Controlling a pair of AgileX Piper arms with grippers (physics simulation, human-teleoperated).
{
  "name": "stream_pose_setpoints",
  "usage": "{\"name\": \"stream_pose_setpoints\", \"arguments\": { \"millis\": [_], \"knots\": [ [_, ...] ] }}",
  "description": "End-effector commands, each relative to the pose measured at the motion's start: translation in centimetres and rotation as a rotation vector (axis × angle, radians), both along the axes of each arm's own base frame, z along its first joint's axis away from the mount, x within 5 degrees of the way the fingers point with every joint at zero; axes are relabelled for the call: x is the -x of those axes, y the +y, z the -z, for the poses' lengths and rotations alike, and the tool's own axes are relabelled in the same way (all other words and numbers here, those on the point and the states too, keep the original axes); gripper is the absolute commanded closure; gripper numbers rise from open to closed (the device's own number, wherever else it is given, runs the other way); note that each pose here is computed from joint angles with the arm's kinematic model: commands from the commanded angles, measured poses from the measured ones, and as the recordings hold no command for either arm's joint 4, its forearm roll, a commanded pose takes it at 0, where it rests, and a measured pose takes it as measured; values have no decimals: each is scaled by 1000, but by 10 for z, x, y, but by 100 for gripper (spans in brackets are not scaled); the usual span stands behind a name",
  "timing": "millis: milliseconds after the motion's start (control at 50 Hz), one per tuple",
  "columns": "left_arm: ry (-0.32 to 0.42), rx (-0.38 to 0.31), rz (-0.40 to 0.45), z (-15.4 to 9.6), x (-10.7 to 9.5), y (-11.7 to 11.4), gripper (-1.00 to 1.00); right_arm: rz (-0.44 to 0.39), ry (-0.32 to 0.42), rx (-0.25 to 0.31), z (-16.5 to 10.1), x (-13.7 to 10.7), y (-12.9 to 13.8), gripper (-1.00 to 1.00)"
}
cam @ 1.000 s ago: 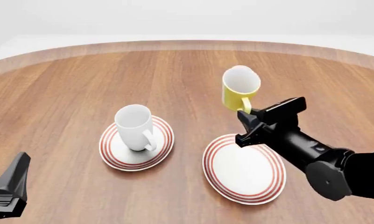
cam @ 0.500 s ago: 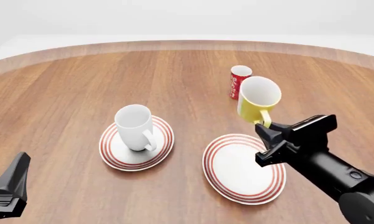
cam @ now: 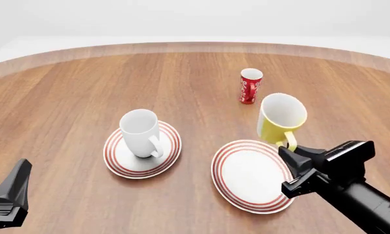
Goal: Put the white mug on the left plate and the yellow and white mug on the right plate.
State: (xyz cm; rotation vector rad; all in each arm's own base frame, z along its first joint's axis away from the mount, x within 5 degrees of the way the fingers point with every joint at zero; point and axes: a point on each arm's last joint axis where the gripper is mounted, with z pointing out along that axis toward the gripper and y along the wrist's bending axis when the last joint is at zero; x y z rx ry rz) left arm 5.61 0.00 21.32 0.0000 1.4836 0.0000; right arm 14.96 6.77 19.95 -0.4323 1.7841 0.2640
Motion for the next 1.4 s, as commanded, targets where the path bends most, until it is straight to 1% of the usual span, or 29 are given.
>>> {"name": "stream_pose_setpoints", "arguments": {
  "millis": [20, 100, 260, 440, 540, 760, 900, 1400],
  "knots": [
    [0, 0, 0, 0, 0, 0, -100, -5, 11, -10, 5, 15, -5, 100],
    [0, 0, 0, 0, 0, 0, -100, 1, 22, -25, 10, 20, -8, 100],
    [0, 0, 0, 0, 0, 0, -100, -8, 34, -23, 14, 26, -9, 100],
    [0, 0, 0, 0, 0, 0, -100, -19, 69, -24, 28, 29, -8, 100],
    [0, 0, 0, 0, 0, 0, -100, -24, 95, -32, 34, 26, -5, 100],
    [0, 0, 0, 0, 0, 0, -100, -39, 144, -18, 50, 17, 3, 100],
    [0, 0, 0, 0, 0, 0, -100, -39, 171, -22, 58, 13, 6, 100],
    [0, 0, 0, 0, 0, 0, -100, -52, 210, -7, 77, 8, 12, 100]
  ]
}}
